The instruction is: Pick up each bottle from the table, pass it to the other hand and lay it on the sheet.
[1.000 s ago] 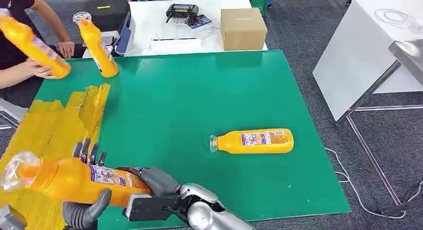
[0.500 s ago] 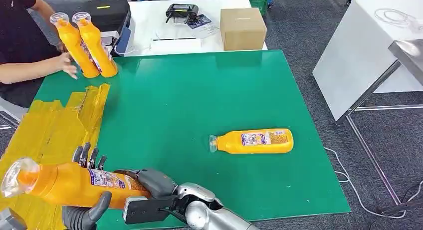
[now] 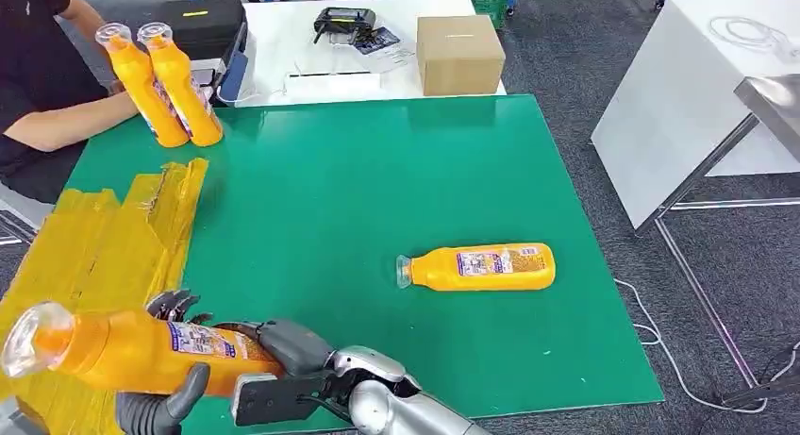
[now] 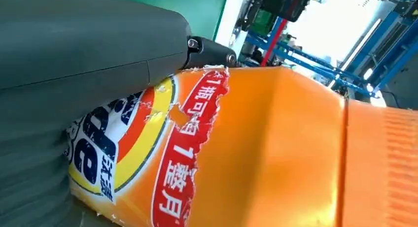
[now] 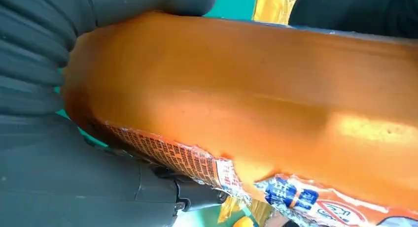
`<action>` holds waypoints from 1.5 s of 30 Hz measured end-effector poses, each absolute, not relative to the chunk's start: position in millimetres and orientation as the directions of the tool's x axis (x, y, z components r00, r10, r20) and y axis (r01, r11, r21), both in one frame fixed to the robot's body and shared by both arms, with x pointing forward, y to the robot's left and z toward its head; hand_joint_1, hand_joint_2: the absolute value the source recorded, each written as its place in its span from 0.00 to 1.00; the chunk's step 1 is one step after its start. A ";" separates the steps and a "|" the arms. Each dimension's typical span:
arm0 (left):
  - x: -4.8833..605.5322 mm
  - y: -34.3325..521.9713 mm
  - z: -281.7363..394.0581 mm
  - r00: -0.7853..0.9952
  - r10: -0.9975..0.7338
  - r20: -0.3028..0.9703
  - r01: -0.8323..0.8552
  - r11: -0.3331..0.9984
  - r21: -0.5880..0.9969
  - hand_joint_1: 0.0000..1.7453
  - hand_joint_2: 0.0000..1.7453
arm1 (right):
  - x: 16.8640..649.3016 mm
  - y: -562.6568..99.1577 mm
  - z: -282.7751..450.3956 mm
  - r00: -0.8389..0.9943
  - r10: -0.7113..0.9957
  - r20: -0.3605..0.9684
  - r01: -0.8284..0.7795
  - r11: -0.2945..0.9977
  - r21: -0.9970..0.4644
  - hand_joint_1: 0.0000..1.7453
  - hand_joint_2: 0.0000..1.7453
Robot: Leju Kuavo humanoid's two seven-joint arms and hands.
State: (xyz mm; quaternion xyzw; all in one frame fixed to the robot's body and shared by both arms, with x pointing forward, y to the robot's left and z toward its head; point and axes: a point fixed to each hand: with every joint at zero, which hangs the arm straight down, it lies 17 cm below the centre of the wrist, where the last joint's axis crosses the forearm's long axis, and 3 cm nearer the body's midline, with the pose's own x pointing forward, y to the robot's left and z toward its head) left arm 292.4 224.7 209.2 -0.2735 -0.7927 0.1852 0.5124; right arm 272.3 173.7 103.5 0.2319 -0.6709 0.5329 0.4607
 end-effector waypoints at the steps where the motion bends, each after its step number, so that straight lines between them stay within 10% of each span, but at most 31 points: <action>1: 292.2 224.6 210.0 -0.328 0.623 0.710 0.247 0.782 -0.572 1.00 1.00 | 273.1 173.5 103.6 -0.469 0.180 0.865 -0.800 0.328 -0.502 1.00 1.00; 14: 293.9 222.1 219.3 -0.362 0.610 0.705 0.283 0.793 -0.540 1.00 1.00 | 280.5 170.8 106.7 -0.473 0.184 0.862 -0.781 0.364 -0.507 1.00 1.00; 15: 293.7 221.4 220.2 -0.369 0.600 0.710 0.284 0.800 -0.529 1.00 1.00 | 281.4 170.3 107.2 -0.476 0.185 0.860 -0.776 0.371 -0.510 0.74 1.00; 16: 293.3 220.5 221.2 -0.378 0.587 0.715 0.285 0.809 -0.514 1.00 1.00 | 282.2 169.9 109.0 -0.480 0.183 0.858 -0.770 0.382 -0.512 0.00 1.00; 30: 301.1 227.7 212.3 -0.510 -0.199 0.836 -0.056 0.978 0.199 1.00 1.00 | 343.1 105.9 175.5 -0.491 0.158 0.857 -0.580 0.675 -0.457 0.00 1.00; 37: 308.3 288.3 161.4 -0.224 -0.841 0.493 -0.334 0.542 0.772 1.00 1.00 | 368.8 53.6 210.6 -0.532 0.141 0.835 -0.503 0.741 -0.445 0.00 1.00; 45: 304.4 318.5 134.0 -0.131 -0.885 0.446 -0.322 0.464 0.825 1.00 1.00 | 377.3 28.4 225.7 -0.564 0.150 0.812 -0.459 0.761 -0.460 0.00 1.00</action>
